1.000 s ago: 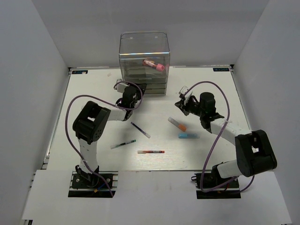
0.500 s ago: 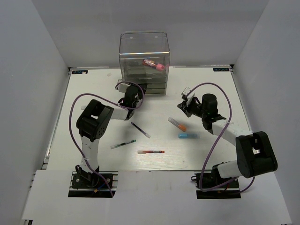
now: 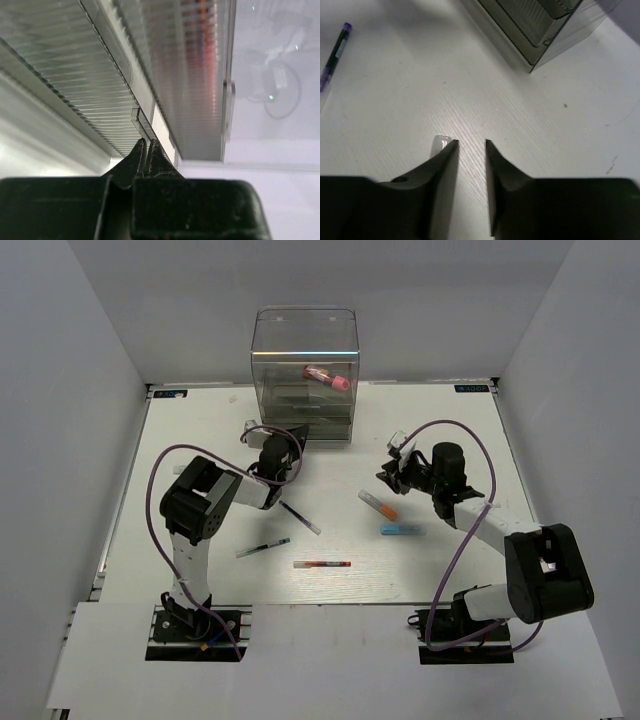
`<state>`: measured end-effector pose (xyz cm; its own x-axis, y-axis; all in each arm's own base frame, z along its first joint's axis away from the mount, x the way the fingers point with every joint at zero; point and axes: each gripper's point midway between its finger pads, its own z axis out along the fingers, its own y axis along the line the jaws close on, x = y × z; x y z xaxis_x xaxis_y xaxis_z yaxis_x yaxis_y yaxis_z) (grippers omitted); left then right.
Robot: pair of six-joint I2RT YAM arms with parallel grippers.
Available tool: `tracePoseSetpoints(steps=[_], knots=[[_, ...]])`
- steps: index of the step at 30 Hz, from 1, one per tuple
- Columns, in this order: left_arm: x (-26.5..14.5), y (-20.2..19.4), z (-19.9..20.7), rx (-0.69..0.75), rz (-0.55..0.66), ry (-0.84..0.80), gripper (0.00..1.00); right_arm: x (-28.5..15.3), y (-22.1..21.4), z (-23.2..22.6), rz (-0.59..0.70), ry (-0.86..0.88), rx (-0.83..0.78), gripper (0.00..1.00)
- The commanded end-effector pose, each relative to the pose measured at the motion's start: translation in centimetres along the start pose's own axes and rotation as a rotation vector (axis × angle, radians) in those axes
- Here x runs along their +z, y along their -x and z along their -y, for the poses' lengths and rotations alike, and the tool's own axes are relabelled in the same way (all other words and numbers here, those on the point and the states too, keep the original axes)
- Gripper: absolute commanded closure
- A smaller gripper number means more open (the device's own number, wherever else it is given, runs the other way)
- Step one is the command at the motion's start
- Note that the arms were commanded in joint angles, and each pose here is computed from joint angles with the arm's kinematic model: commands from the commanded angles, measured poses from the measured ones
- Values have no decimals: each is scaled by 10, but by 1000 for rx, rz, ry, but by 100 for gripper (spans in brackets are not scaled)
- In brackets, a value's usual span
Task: Sort the stationery into containers
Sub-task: Open the drawer in the storage box.
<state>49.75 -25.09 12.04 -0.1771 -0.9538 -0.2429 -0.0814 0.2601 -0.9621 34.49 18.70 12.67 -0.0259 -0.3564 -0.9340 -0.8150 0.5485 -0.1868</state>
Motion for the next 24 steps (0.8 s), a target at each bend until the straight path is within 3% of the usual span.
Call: tracePoseSetpoints(steps=[1,10,13,17,24], knots=[[-24,-3,10,46,-39,-27,100,-4,5,-12,11,59,2,61],[-66,-14,-10,89,-126,65,98,-4,-8,-24,-45,122,58,40],[-66,-14,-12,97,-130,85,76,-3,-14,-26,-74,138,84,35],[-67,-15,-9,106,-145,109,57,1,-18,-20,-117,125,91,35],[-96,-8,-15,183,-201,237,45,10,-42,-21,-254,165,145,39]])
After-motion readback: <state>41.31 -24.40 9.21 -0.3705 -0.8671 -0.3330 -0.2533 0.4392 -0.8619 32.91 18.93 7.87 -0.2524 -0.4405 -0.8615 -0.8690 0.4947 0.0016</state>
